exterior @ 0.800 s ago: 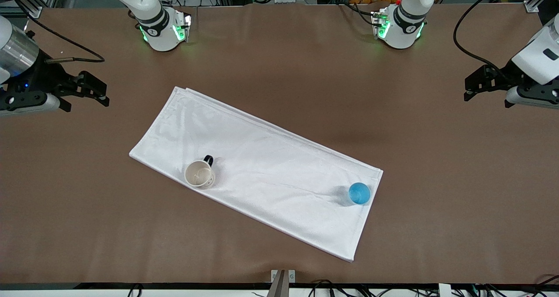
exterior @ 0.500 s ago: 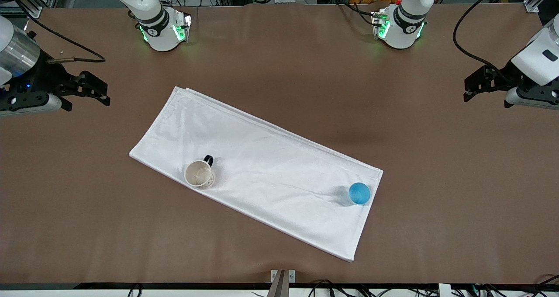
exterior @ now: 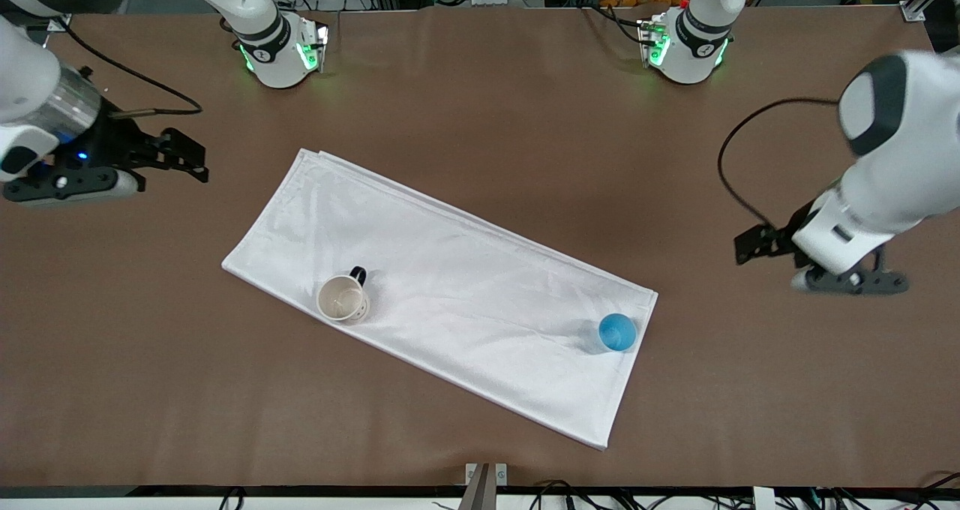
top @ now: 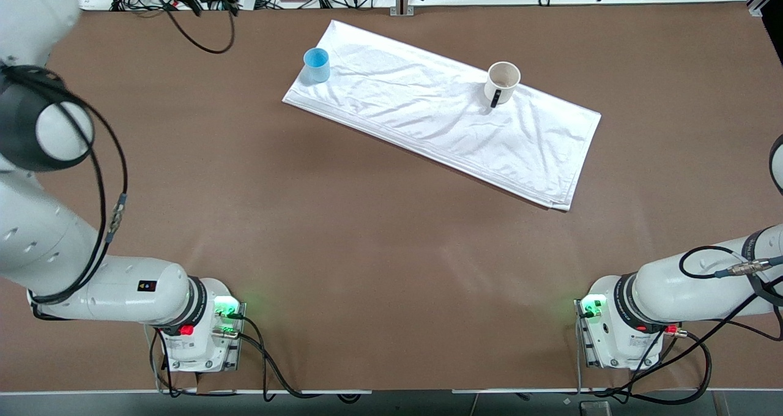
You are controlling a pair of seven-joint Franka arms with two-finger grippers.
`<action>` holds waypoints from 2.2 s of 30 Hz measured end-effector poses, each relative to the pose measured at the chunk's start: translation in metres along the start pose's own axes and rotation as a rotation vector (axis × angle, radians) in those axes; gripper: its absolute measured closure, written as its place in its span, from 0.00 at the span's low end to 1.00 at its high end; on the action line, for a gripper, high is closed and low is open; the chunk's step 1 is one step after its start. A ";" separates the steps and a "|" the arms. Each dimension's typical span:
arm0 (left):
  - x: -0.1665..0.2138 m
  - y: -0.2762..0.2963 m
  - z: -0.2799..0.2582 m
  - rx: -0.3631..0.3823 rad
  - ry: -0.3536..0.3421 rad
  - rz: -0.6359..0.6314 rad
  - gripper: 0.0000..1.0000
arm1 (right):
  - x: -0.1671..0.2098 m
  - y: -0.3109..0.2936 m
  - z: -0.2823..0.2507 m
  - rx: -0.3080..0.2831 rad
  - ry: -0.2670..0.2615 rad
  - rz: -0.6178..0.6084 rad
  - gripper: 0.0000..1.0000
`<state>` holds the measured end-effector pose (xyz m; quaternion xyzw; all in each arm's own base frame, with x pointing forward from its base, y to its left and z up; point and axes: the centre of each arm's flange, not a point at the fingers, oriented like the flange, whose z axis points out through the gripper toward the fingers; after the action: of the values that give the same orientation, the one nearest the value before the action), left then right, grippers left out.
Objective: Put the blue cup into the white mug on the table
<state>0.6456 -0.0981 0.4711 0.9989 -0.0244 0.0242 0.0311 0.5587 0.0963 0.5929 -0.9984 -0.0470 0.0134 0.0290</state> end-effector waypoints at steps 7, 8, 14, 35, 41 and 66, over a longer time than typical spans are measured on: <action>0.024 0.023 0.066 -0.066 -0.022 -0.120 0.00 | 0.009 -0.036 0.062 0.001 -0.002 0.023 0.00; 0.026 0.028 0.073 -0.068 -0.027 -0.138 0.00 | 0.010 -0.040 0.071 0.001 -0.003 0.026 0.00; 0.035 0.067 0.120 -0.075 -0.036 -0.200 0.00 | 0.023 -0.066 0.145 0.005 0.010 0.068 0.00; 0.047 0.089 0.235 -0.098 0.034 -0.256 0.00 | 0.047 -0.109 0.325 -0.014 0.031 0.131 0.00; 0.046 0.088 0.247 -0.096 0.025 -0.280 0.16 | 0.049 -0.112 0.341 -0.012 0.037 0.137 0.06; 0.037 0.092 0.197 0.031 -0.079 -0.215 0.95 | 0.068 -0.153 0.315 -0.038 0.041 0.091 0.81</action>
<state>0.6870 -0.2037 0.2822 0.9963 0.0822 -0.0184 0.0172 0.6030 0.2730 0.2855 -0.9999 -0.0014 -0.0069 0.0104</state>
